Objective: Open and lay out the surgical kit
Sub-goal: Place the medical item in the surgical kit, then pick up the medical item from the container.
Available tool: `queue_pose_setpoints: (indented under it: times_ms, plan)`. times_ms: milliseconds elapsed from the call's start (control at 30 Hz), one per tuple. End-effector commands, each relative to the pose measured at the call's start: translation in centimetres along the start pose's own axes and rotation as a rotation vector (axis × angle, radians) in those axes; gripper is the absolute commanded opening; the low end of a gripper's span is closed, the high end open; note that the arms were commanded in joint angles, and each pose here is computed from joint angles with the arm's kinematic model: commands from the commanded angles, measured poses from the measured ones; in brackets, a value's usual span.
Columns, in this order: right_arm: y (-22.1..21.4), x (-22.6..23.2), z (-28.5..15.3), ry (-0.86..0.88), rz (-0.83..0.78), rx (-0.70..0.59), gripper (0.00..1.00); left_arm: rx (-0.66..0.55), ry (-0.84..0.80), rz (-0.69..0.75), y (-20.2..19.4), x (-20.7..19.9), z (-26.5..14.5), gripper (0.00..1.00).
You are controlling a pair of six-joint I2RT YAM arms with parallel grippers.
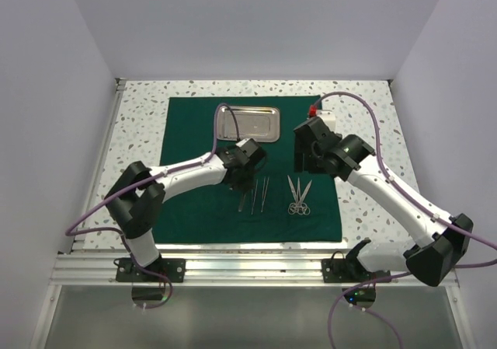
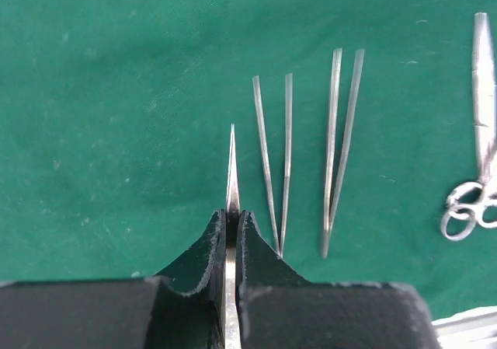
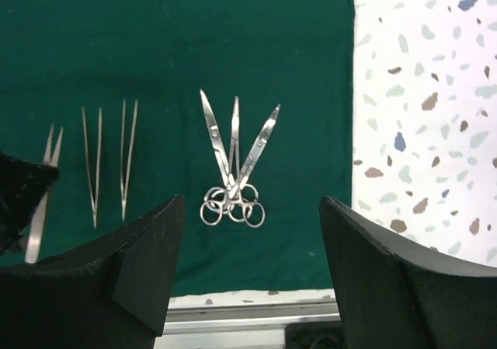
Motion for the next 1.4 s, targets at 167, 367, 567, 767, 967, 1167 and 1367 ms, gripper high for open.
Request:
queue_pose_setpoints:
  times_ms: [167, 367, 567, 767, 967, 1167, 1367]
  plan:
    - [1.9, 1.7, 1.0, 0.055, -0.031, -0.033, 0.72, -0.032, -0.113, -0.099, 2.0, -3.6, 0.7, 0.12]
    - [2.8, 1.6, 0.4, 0.042, -0.021, -0.031, 0.71, 0.028, -0.149, 0.003, 3.2, -6.0, 1.0, 0.43]
    - [3.6, 0.9, -0.2, 0.008, -0.020, -0.030, 0.71, -0.042, -0.104, 0.015, 10.0, -2.9, 0.9, 0.50]
    - [3.8, 0.8, -0.4, 0.002, -0.026, -0.020, 0.71, -0.211, -0.062, 0.036, 19.4, 2.7, 2.8, 0.46]
    - [5.5, 1.0, 0.2, -0.028, -0.088, -0.032, 0.71, -0.187, 0.088, 0.050, 24.9, 8.3, 9.3, 0.43]
    - [7.4, 1.6, 1.5, -0.049, -0.128, -0.028, 0.72, -0.222, 0.107, -0.012, 27.6, 11.5, 11.0, 0.45]
    - [8.0, 1.7, 2.3, -0.053, -0.151, -0.014, 0.71, -0.190, 0.070, -0.032, 26.9, 12.3, 11.9, 0.45]
Point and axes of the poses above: each gripper's point midway between its finger pads, its own z axis out along the fingers, its own x axis along the line the jaws close on, y = z × x, the point moved 2 cm from there along -z, back along the fingers, and after that the axes turned 6 degrees about -z, right-handed, at the moved point
